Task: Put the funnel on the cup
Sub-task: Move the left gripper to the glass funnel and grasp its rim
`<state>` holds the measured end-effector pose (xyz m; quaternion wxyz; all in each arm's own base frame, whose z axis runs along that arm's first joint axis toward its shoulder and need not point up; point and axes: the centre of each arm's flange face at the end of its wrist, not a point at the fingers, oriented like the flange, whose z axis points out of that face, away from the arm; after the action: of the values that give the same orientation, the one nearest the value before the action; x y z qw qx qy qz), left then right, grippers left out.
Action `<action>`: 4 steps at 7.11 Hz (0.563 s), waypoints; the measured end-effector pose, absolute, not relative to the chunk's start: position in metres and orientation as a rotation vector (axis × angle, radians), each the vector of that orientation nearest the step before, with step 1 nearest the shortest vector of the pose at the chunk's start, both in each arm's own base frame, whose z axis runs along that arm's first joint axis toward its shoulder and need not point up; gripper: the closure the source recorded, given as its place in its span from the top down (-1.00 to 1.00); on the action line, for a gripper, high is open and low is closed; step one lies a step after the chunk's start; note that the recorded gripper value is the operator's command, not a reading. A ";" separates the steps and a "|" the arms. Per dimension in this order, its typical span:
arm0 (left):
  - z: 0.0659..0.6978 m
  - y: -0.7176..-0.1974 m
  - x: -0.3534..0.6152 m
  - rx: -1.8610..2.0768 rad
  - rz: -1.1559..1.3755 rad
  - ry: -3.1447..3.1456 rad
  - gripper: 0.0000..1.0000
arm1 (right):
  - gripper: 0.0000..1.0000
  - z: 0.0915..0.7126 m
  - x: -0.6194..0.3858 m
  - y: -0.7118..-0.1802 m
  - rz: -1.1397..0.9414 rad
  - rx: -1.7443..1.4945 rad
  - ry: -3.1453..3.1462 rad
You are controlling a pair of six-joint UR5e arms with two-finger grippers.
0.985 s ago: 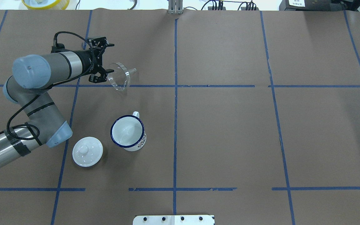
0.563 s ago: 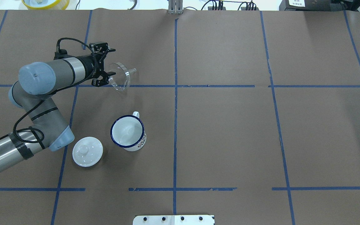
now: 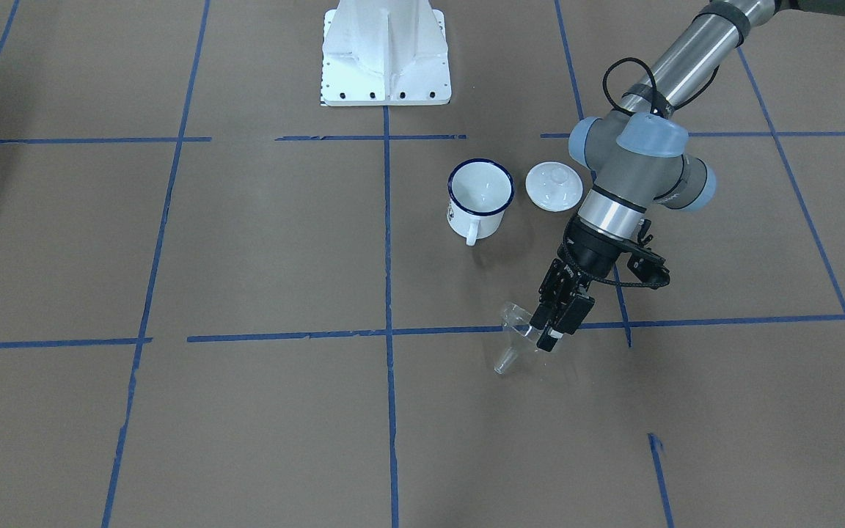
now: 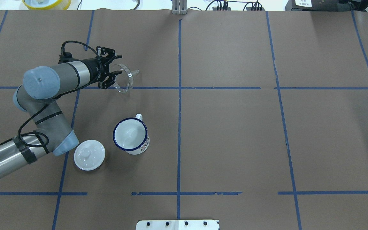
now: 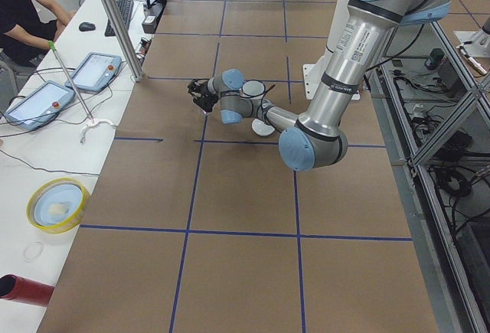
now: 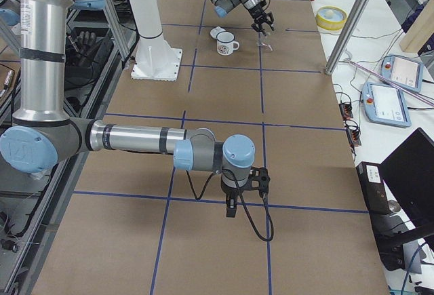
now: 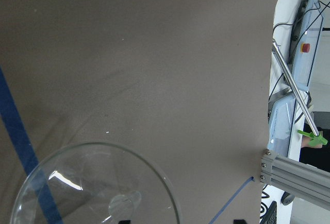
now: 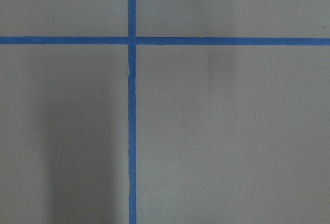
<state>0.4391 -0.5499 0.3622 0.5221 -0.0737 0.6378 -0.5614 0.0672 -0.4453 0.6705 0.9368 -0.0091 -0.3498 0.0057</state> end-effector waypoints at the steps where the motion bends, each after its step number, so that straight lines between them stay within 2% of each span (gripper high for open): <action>1: 0.363 -0.550 0.441 -0.177 -1.344 1.524 0.01 | 1.00 0.671 0.067 -0.445 0.012 -0.019 -0.715; 2: 0.366 -0.550 0.444 -0.178 -1.344 1.519 -0.02 | 1.00 0.671 0.067 -0.445 0.012 -0.019 -0.715; 3: 0.367 -0.549 0.448 -0.181 -1.342 1.515 -0.57 | 1.00 0.671 0.067 -0.445 0.012 -0.019 -0.715; 4: 0.367 -0.548 0.449 -0.183 -1.339 1.516 -1.00 | 1.00 0.670 0.067 -0.445 0.012 -0.018 -0.715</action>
<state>0.4493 -0.5478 0.3669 0.5271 -0.0764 0.6344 -0.5603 0.0671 -0.4454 0.6704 0.9368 -0.0090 -0.3498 0.0057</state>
